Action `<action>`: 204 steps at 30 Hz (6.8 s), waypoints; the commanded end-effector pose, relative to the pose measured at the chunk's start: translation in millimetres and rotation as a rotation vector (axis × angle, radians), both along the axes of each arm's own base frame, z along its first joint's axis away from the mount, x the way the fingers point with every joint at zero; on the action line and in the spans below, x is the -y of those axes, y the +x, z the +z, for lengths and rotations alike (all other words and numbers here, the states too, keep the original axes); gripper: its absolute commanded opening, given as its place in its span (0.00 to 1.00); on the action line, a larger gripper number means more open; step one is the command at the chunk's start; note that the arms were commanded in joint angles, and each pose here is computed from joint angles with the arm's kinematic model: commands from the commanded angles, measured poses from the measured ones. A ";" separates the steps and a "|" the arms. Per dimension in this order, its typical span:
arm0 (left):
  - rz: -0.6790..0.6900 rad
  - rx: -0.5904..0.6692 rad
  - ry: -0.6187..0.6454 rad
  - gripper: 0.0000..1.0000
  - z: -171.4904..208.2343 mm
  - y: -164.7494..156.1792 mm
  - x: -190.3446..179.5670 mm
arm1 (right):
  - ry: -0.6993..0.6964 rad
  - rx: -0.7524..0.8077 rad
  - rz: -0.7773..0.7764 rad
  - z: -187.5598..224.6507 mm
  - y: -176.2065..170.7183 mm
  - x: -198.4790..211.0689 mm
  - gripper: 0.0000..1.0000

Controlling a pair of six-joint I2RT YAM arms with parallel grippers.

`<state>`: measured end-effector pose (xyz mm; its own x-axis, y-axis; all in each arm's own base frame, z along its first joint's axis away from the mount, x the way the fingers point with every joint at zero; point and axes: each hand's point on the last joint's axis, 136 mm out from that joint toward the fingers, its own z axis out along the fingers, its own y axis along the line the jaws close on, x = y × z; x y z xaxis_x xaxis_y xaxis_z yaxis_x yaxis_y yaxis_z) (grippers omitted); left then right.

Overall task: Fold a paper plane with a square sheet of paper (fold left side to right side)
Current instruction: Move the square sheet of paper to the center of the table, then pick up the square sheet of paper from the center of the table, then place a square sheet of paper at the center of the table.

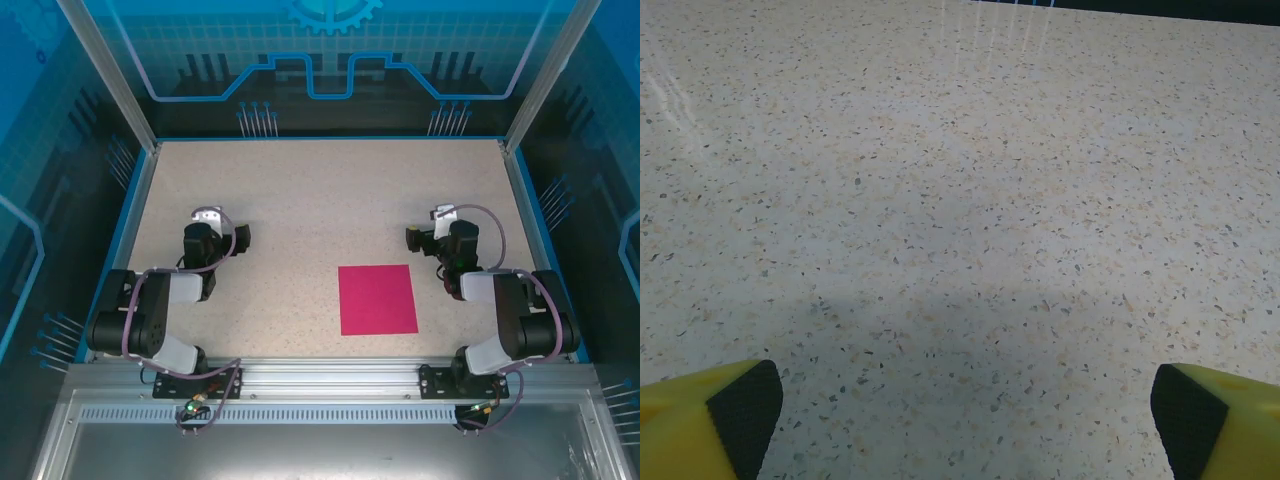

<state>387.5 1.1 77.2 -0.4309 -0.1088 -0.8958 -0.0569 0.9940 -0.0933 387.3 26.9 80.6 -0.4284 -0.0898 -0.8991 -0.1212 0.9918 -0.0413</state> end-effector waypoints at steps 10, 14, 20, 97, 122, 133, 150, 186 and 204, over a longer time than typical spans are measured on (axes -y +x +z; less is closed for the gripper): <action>-0.036 0.044 0.007 0.99 12.2 9.0 6.5 | -0.011 0.048 0.008 12.6 9.4 -4.3 0.99; -0.037 0.044 0.007 0.99 12.4 9.1 6.7 | -0.011 0.047 0.009 12.3 9.2 -4.4 0.99; -0.035 0.045 0.007 0.99 12.6 9.0 6.3 | -0.011 0.047 0.008 12.3 9.2 -4.2 0.99; -0.026 -0.569 -0.480 0.99 37.1 -108.8 114.7 | -0.170 -0.960 0.277 -80.8 -125.7 -257.8 0.99; -0.247 -0.796 -0.688 0.67 -16.2 -93.7 202.7 | -0.068 -0.836 0.099 -40.6 -47.9 -214.1 0.99; -0.207 -0.887 -0.635 0.60 -54.8 -99.4 205.8 | -0.020 -0.916 0.140 -65.9 -52.0 -235.3 0.99; -0.179 -0.929 -0.613 0.45 -77.6 -101.6 204.7 | 0.076 -0.976 0.257 -65.8 -87.9 -275.7 0.99; -0.208 -0.787 -0.571 0.58 -23.6 -96.0 194.6 | 0.082 -0.903 0.227 -52.9 -79.7 -237.7 0.25; -0.296 -0.428 -0.702 0.83 78.8 -95.6 143.7 | 0.294 -0.711 0.525 32.9 -91.3 -254.8 0.17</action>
<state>296.2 -140.7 143.0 -0.8196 -0.4184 -0.3915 -0.0652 0.7469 -0.6618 301.2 269.1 77.9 -0.9048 -0.2092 -0.3709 -0.3509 0.8598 0.3709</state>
